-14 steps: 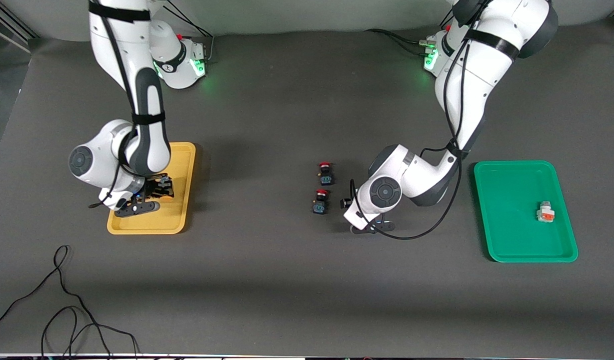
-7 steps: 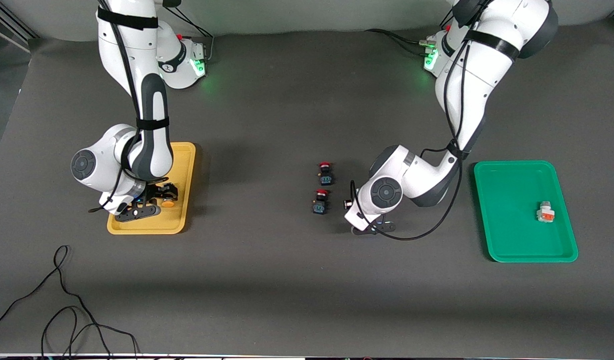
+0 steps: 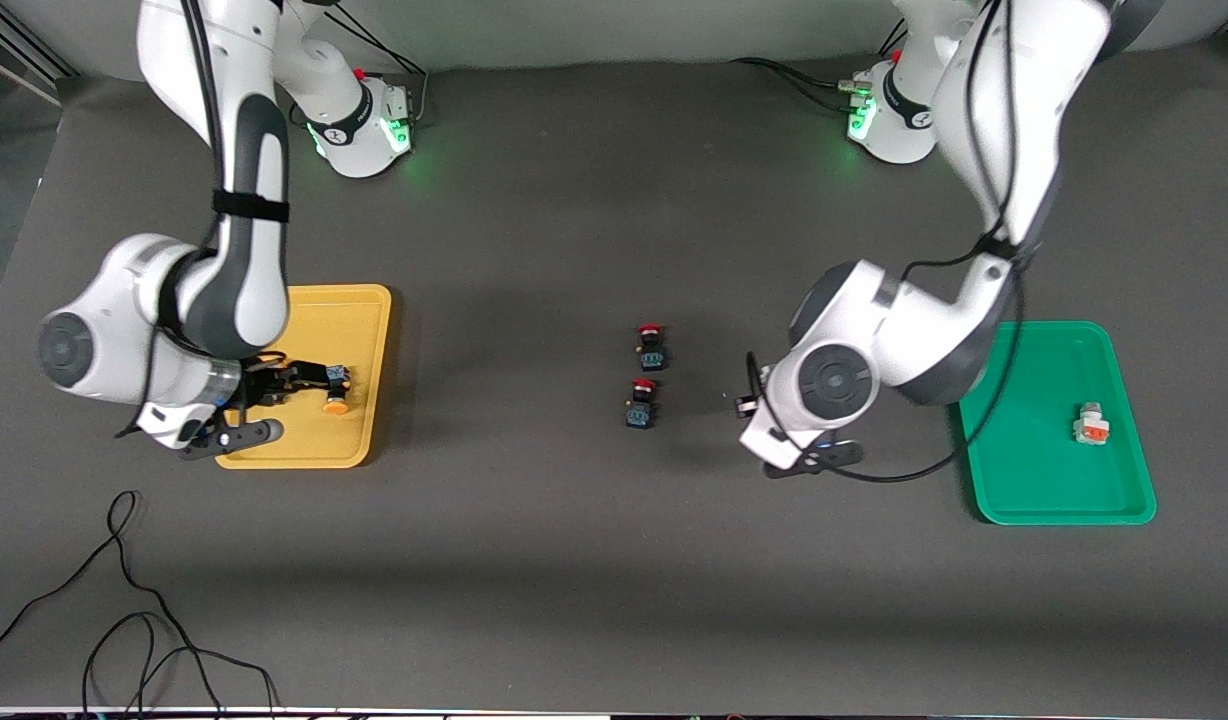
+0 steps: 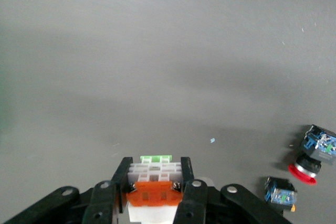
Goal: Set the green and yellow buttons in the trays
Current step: 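Carry the white button to the green tray while the right gripper withdraws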
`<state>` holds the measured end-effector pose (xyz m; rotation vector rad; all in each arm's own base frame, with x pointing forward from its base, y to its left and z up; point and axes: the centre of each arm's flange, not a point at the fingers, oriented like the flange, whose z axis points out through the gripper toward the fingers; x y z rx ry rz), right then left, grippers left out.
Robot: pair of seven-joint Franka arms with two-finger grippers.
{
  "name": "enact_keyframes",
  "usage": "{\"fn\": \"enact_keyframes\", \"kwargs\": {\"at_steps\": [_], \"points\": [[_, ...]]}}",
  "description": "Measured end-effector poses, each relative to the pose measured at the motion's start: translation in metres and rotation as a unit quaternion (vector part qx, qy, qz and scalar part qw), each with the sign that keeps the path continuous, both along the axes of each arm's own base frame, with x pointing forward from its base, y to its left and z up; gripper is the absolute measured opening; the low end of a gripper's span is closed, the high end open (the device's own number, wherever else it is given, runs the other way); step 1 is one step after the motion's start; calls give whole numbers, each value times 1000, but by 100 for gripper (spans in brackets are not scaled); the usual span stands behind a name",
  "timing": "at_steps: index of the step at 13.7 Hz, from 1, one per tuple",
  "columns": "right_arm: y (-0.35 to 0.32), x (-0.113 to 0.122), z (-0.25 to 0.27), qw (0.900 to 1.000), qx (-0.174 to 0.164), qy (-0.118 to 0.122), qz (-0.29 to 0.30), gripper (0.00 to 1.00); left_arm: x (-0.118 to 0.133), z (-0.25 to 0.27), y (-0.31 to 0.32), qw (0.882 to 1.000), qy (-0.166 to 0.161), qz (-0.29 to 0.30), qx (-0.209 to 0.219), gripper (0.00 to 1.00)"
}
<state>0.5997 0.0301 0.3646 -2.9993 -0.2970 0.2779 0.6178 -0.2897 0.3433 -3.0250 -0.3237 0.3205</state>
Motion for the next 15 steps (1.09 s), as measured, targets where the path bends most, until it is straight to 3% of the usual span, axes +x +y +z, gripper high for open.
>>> {"fn": "enact_keyframes", "kwargs": {"at_steps": [3,6,11,15], "points": [[1,6,67,1000,-7,5,15,100,5,59,46,999,9,28,22,41],[6,7,114,1000,-15,4,25,100,20,83,113,999,31,15,18,41],[3,4,145,999,-44,5,24,100,38,88,270,998,56,-19,-20,41],[7,-4,160,998,-55,12,18,100,39,58,357,998,38,-43,-29,41]]}}
